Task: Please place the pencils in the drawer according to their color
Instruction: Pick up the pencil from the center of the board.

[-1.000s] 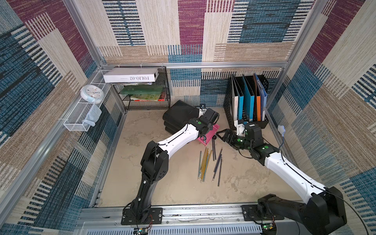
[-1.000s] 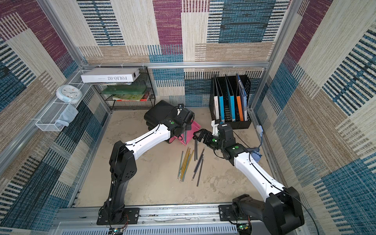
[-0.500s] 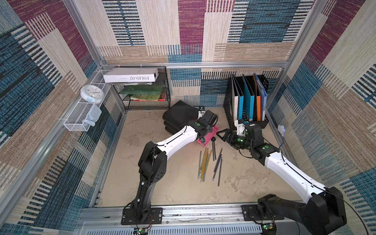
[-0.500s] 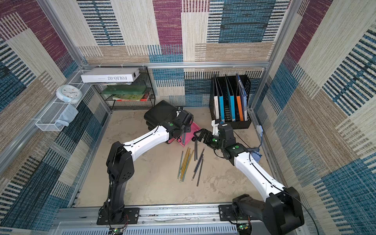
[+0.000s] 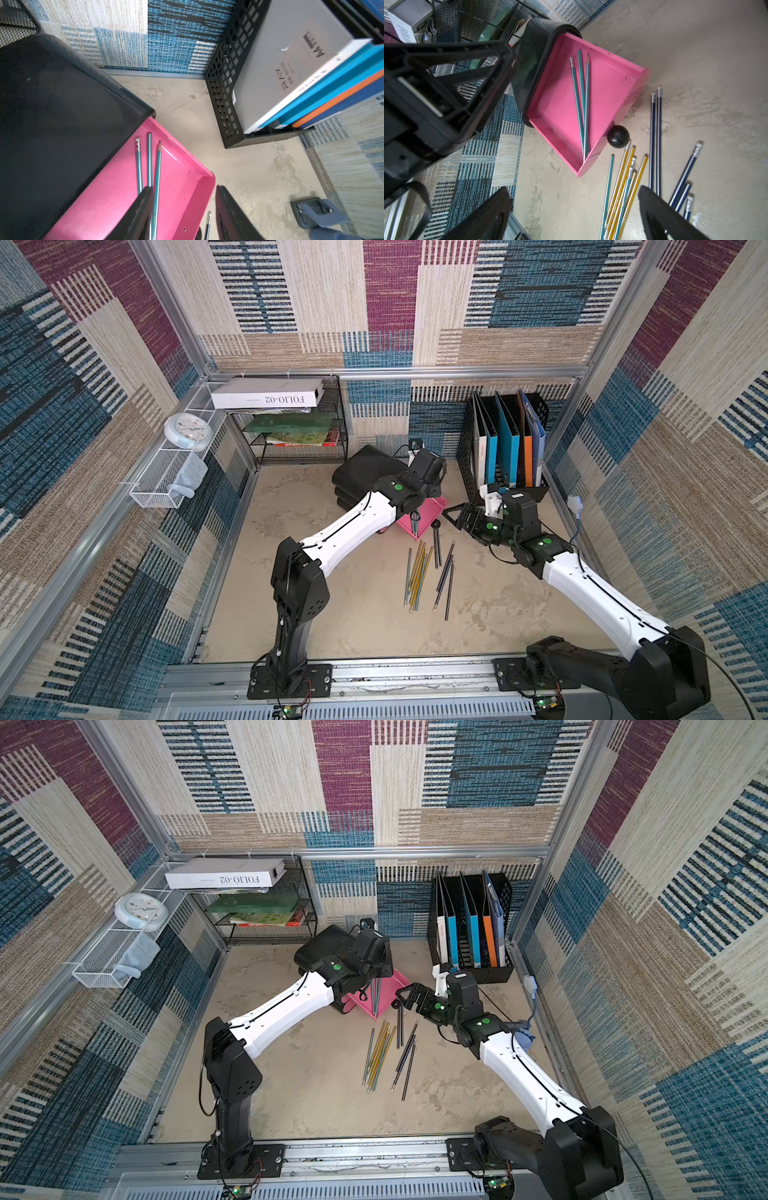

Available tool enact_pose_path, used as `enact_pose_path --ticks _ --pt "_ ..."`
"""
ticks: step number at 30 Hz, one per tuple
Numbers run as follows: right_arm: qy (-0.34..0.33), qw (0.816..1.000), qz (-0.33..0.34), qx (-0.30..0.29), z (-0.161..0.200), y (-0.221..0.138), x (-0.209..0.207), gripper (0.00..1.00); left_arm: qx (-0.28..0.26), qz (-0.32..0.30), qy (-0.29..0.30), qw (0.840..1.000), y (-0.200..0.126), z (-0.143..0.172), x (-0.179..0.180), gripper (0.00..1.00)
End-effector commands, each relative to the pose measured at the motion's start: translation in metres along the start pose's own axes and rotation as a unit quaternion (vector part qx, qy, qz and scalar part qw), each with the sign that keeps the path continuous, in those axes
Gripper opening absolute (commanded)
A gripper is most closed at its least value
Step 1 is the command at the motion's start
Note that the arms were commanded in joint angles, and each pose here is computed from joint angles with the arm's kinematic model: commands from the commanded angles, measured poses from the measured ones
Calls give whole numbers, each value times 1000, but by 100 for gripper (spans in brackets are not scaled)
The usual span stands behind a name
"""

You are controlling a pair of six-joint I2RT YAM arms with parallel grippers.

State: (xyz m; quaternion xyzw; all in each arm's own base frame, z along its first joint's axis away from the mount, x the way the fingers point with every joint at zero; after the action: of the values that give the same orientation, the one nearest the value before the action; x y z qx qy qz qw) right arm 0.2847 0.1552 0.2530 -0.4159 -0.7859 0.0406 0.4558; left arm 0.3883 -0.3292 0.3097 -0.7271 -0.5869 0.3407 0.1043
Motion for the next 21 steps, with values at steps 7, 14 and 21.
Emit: enact_pose_path --ticks 7,14,21 --pt "-3 1000 -21 4 5 -9 6 99 50 -7 7 999 -57 29 36 53" --pt "4 1000 -26 5 16 -19 4 99 92 -36 2 995 -85 80 82 53" --pt "18 999 -26 21 30 -21 -3 99 151 -44 8 988 -82 137 106 54"
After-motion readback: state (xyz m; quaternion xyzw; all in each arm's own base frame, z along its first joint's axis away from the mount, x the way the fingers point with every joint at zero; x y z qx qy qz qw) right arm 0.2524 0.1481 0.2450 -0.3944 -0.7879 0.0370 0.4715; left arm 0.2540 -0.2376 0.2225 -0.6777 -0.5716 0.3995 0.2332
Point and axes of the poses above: each gripper's point midway between its finger pads, its own y axis out along the fingers, its own x axis along the line the jaws close on, z = x × y, the point moved 6 cm from there along -y, back along the fingers, and after that the axes turned 8 degrees about -y, right-handed, at the moved point
